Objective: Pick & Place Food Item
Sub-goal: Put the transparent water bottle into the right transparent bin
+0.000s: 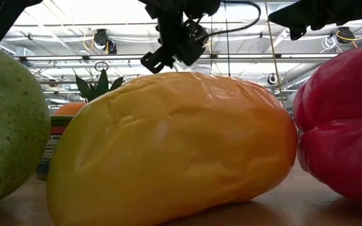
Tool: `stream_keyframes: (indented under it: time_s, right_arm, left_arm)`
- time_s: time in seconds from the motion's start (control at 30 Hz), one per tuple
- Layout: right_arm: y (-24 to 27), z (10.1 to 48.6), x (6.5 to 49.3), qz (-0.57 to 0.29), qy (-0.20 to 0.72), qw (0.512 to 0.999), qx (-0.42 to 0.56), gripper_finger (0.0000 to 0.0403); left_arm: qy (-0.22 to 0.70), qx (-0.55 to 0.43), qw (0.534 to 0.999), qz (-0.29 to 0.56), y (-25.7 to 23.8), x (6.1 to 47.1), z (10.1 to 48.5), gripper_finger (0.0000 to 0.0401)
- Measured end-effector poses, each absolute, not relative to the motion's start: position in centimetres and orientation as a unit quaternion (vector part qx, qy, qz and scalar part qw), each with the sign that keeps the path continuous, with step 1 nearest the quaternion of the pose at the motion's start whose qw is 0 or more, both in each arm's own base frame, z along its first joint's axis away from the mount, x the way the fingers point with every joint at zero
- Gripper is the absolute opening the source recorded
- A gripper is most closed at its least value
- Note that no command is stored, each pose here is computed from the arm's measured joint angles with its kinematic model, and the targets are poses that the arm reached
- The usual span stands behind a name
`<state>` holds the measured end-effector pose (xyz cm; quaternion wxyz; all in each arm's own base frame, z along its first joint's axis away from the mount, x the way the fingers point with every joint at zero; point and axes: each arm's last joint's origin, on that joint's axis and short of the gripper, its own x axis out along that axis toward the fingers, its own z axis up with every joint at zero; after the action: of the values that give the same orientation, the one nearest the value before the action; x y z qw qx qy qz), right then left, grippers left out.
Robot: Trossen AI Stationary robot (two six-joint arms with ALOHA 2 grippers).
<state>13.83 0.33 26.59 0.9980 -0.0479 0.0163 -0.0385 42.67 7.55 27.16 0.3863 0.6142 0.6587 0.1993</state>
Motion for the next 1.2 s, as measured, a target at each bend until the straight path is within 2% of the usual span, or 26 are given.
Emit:
stream_keyframes:
  time_s: [0.23,0.63,0.97,1.2]
  right_arm:
    - [0.3,26.6,13.8,-0.038,0.017,0.998,-0.051,0.0]
    - [0.4,25.4,14.7,-0.036,0.041,0.997,-0.058,0.0002]
    - [0.4,24.4,15.1,-0.039,-0.009,0.995,-0.089,0.0002]
    - [0.4,24.4,15.1,-0.039,-0.011,0.995,-0.088,0.0003]
  left_arm:
    - [0.672,0.617,0.372,0.175,8.5,43.1,25.8,0.0134]
    - [0.654,0.636,0.375,0.163,8.8,44.1,26.2,0.0135]
    - [0.665,0.64,0.358,0.142,8.9,43.8,26.0,0.0142]
    - [0.681,0.643,0.331,0.11,8.8,43.3,25.4,0.0177]
